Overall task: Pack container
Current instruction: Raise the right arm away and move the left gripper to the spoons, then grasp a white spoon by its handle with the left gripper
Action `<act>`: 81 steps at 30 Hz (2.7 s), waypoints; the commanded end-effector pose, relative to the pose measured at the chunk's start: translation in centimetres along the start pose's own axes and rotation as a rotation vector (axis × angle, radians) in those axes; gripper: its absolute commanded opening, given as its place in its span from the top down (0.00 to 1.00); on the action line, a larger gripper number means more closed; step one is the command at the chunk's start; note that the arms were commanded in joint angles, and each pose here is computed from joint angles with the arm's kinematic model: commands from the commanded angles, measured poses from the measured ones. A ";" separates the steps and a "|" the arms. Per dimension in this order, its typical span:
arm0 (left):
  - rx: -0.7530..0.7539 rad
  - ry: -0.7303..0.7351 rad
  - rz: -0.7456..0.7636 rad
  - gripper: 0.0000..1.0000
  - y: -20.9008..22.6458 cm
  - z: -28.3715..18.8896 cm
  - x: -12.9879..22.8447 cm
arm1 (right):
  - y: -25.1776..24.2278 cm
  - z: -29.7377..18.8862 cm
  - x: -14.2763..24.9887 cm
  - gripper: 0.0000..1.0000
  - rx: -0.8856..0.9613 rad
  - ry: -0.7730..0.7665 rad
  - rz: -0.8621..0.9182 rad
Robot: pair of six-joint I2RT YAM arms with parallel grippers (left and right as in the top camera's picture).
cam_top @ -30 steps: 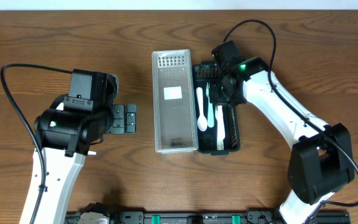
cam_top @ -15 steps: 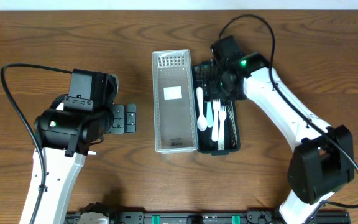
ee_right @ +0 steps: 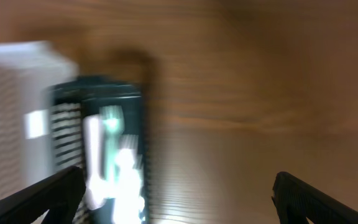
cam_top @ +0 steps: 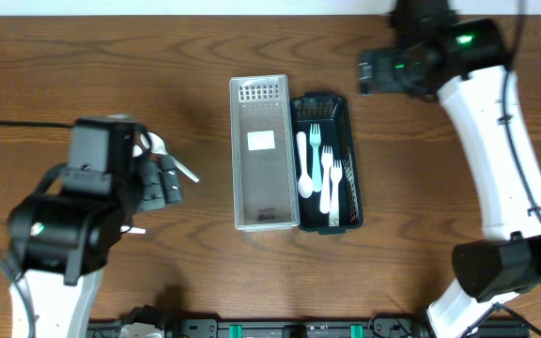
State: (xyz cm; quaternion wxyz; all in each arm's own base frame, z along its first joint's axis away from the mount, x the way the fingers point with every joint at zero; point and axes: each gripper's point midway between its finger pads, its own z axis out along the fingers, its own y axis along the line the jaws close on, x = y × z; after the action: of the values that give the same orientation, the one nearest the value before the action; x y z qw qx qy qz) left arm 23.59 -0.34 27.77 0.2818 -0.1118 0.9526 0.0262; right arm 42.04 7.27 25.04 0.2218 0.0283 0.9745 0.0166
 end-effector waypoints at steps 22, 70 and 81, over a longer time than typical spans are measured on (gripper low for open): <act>-0.332 0.349 -1.174 0.02 16.0 15.4 6.2 | -11.3 2.8 3.3 0.01 0.132 0.162 0.158; -0.419 0.409 -1.177 0.01 16.7 24.1 13.9 | -11.3 2.6 4.3 0.01 0.136 0.204 0.155; -0.446 0.429 -1.213 0.00 16.5 24.0 15.2 | -11.3 2.6 4.4 0.01 0.137 0.208 0.154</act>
State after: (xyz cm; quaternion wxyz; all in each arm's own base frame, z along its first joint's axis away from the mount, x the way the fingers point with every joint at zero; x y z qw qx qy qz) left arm 21.60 15.63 -0.09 0.0383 -0.6719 0.7393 0.0206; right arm 38.81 -4.05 20.39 0.1199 0.1260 0.9843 -0.0309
